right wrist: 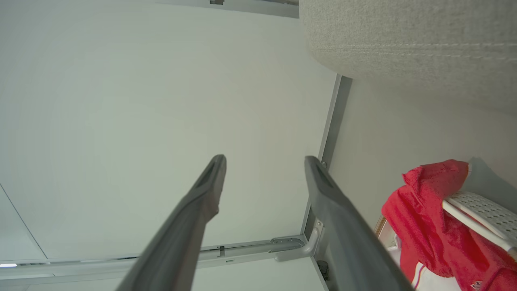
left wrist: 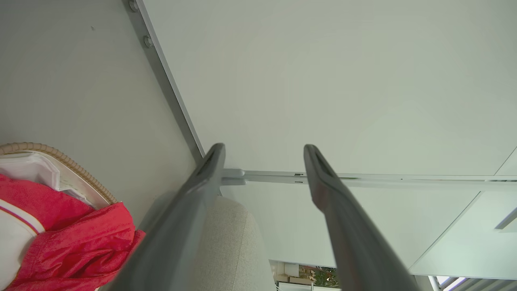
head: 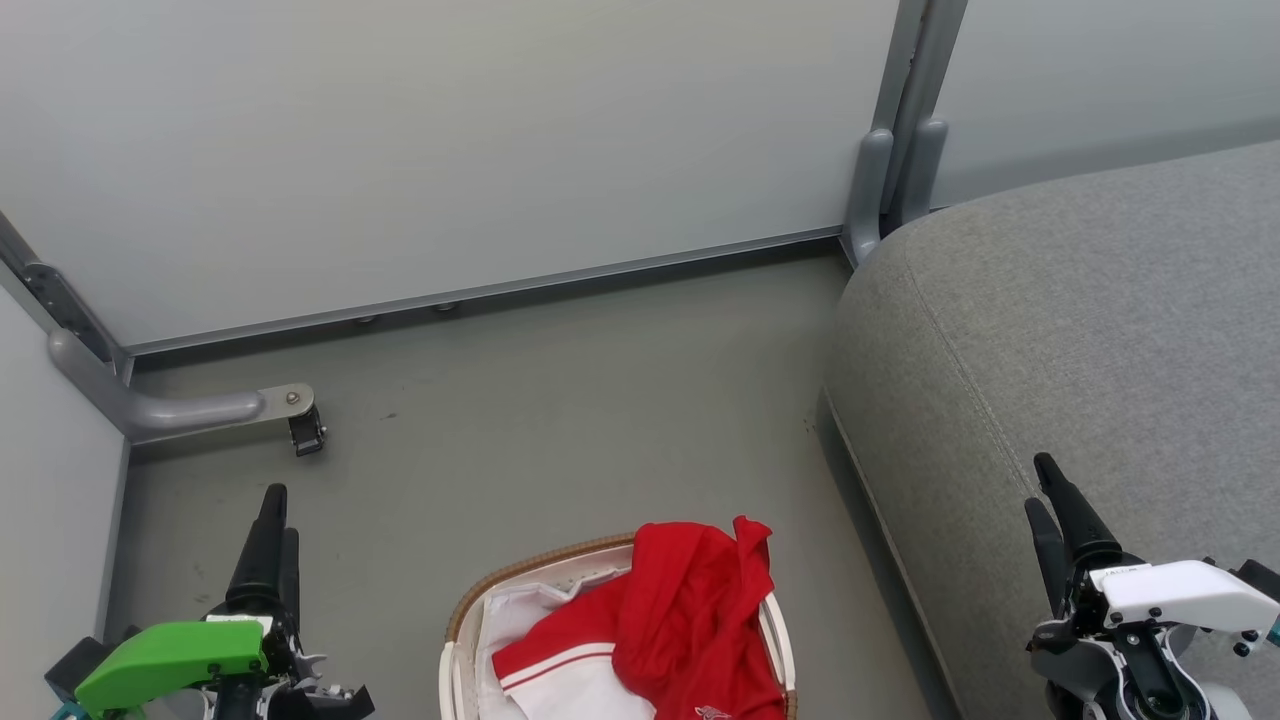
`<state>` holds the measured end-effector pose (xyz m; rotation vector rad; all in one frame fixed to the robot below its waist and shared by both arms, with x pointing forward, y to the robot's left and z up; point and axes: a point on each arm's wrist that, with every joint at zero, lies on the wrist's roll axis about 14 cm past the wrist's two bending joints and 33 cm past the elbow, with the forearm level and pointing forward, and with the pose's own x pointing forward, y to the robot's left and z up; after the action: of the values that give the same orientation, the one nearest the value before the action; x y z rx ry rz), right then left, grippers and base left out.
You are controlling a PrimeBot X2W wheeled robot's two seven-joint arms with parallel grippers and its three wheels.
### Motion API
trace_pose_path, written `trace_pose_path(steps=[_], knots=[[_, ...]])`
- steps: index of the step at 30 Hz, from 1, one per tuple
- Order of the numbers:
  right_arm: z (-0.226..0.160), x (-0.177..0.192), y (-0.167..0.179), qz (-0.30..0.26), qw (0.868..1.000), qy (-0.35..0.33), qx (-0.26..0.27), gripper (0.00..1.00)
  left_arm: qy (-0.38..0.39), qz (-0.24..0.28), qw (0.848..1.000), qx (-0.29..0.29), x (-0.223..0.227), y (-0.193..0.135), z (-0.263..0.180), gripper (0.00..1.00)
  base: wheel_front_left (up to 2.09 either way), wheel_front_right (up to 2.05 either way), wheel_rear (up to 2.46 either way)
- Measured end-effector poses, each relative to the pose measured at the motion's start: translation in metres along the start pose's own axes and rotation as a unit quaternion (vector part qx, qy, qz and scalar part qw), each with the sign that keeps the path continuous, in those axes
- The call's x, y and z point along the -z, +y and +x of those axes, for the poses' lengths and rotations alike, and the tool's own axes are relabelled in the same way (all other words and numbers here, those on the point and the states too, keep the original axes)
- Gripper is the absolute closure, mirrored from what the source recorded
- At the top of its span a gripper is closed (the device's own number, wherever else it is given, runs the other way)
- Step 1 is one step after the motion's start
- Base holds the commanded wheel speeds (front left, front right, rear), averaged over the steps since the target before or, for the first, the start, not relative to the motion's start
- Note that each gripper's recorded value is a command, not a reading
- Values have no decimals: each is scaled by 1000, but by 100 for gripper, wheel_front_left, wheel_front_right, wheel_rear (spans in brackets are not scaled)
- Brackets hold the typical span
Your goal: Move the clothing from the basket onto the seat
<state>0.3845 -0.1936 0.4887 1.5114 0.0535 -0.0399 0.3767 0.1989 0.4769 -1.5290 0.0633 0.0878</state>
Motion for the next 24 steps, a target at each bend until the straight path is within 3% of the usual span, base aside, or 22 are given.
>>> trace_pose_path(steps=[9,24], knots=[[4,5,1,-102,995,6,2,0,-5,111,994,-7,-1,2,0,0,0,0,0],[6,24,3,-242,970,31,-8,0,5,271,962,-20,8,10,-4,0,0,0,0]])
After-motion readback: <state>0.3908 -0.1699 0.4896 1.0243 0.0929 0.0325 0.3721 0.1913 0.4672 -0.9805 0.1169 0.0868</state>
